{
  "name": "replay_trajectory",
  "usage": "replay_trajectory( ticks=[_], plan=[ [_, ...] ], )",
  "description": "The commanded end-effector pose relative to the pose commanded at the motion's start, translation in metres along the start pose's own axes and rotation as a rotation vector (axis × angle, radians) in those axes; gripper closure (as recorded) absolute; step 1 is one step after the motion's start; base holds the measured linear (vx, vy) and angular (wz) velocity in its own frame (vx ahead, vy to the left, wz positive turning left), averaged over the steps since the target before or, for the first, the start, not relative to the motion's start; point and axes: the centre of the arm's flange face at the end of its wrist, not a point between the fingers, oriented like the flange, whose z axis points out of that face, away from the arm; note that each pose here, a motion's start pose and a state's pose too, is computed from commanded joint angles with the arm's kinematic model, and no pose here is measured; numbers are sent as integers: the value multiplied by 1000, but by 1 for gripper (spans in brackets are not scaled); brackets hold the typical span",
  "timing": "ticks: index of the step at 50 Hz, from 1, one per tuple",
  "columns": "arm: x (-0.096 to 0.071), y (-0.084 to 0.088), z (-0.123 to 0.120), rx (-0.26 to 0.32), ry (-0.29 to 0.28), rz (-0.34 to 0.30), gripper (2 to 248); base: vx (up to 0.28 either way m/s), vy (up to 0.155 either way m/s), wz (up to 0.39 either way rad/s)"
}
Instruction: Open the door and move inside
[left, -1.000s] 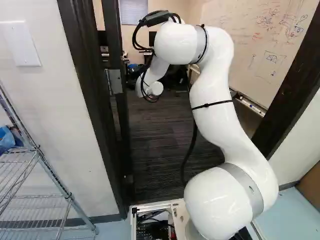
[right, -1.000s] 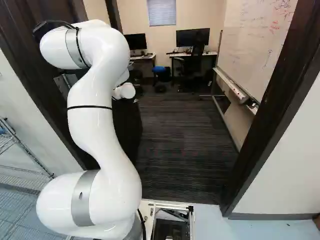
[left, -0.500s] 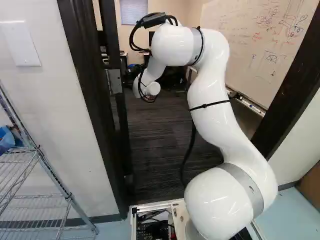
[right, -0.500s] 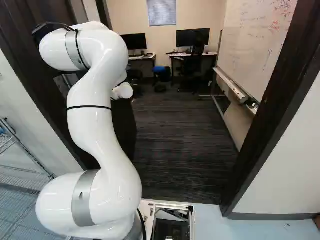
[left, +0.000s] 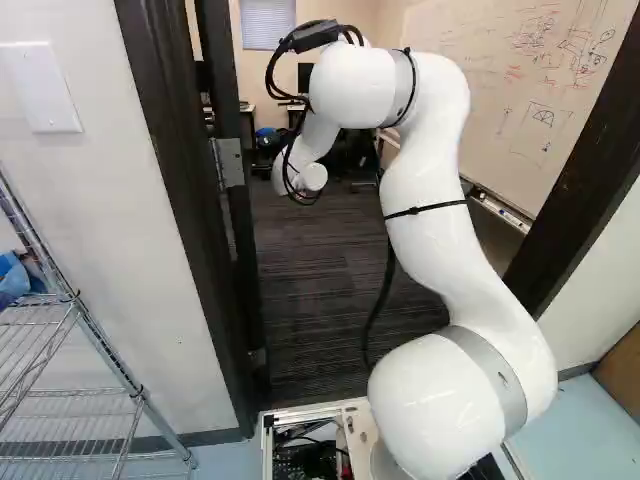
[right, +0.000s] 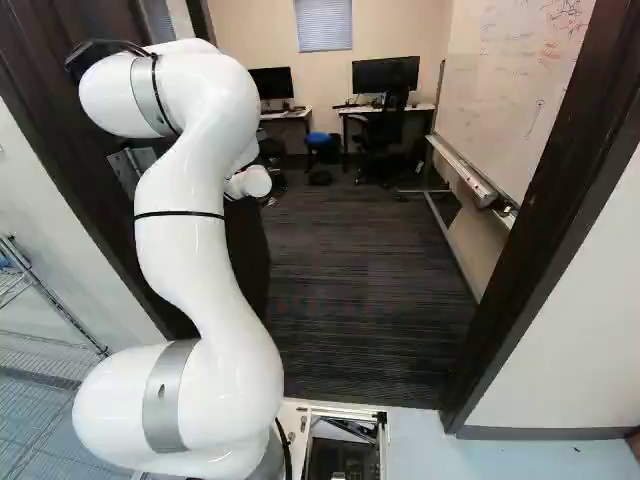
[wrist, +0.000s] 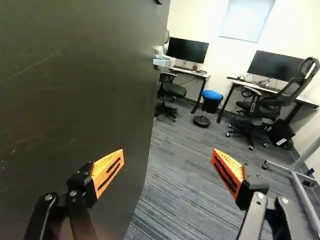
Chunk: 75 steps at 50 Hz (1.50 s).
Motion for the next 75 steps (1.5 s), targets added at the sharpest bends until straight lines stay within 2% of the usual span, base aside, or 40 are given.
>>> replay_trajectory(
  ticks=[28,75],
  plan=[
    [-7,36,-37,-74,-32,31,3,0,0,0],
    [-19,90,-131,-364,-88,230,3,0,0,0]
  ],
)
